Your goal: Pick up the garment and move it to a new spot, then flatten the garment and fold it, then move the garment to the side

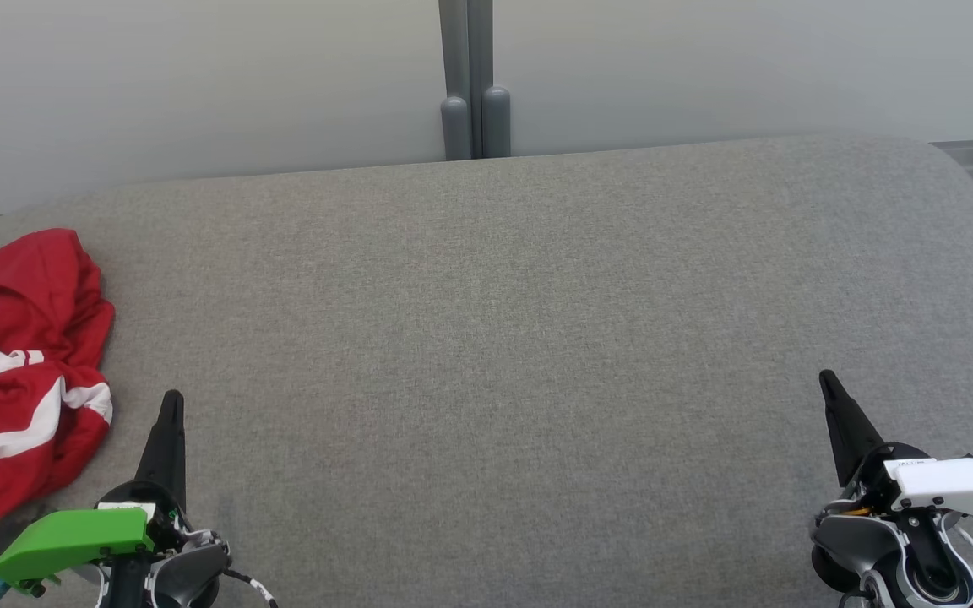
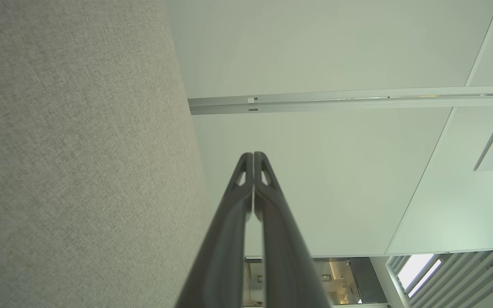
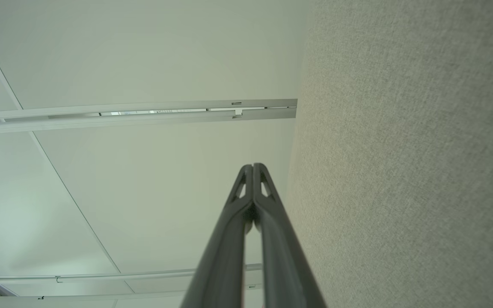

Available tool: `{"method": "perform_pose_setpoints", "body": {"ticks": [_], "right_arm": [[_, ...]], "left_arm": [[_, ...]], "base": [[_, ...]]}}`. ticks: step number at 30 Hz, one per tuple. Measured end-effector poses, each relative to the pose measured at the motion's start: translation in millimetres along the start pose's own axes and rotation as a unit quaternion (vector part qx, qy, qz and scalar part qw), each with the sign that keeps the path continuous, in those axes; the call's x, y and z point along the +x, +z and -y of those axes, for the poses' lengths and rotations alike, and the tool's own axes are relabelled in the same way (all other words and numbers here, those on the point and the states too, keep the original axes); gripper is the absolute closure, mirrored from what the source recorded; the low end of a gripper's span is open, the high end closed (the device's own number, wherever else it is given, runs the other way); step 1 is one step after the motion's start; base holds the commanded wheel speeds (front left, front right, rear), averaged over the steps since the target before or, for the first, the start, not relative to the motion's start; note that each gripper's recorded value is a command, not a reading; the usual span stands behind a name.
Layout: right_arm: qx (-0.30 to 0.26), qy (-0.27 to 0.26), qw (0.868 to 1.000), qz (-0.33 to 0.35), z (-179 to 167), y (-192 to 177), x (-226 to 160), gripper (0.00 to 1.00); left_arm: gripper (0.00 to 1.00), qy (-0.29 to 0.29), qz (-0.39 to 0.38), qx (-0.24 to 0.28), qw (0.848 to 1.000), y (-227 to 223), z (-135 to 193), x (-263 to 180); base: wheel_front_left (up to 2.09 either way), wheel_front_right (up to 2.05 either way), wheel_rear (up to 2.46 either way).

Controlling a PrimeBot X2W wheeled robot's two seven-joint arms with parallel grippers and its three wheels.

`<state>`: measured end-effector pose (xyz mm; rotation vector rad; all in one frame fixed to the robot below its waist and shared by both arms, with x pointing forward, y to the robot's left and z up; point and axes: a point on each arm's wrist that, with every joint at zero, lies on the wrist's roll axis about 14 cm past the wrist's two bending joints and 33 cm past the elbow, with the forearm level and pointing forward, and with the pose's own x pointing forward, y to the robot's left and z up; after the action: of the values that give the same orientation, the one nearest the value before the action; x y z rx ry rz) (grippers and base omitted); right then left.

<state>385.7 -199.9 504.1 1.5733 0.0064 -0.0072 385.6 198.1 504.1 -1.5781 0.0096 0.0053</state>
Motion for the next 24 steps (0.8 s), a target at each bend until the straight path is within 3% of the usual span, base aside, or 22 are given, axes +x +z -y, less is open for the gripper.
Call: {"method": "perform_pose_setpoints", "body": {"ticks": [16,17,24], "right_arm": [[0.0,0.0,1.0,0.0,0.0,0.0,0.0,1.0],[0.0,-0.001,1.0,0.0,0.8,-0.1,-0.3,0.0],[-0.004,-0.021,1.0,0.008,14.4,-0.2,-7.4,0.0]], "left_arm": [[1.0,0.0,0.0,0.0,1.0,0.0,0.0,0.0],[0.0,0.001,0.0,0.0,1.0,-0.2,-0.7,-0.2],[0.0,0.021,0.003,-0.001,1.0,-3.6,-14.2,-6.3]], "base": [[0.0,0.0,0.0],[0.0,0.0,0.0],[0.0,0.0,0.0]]}}
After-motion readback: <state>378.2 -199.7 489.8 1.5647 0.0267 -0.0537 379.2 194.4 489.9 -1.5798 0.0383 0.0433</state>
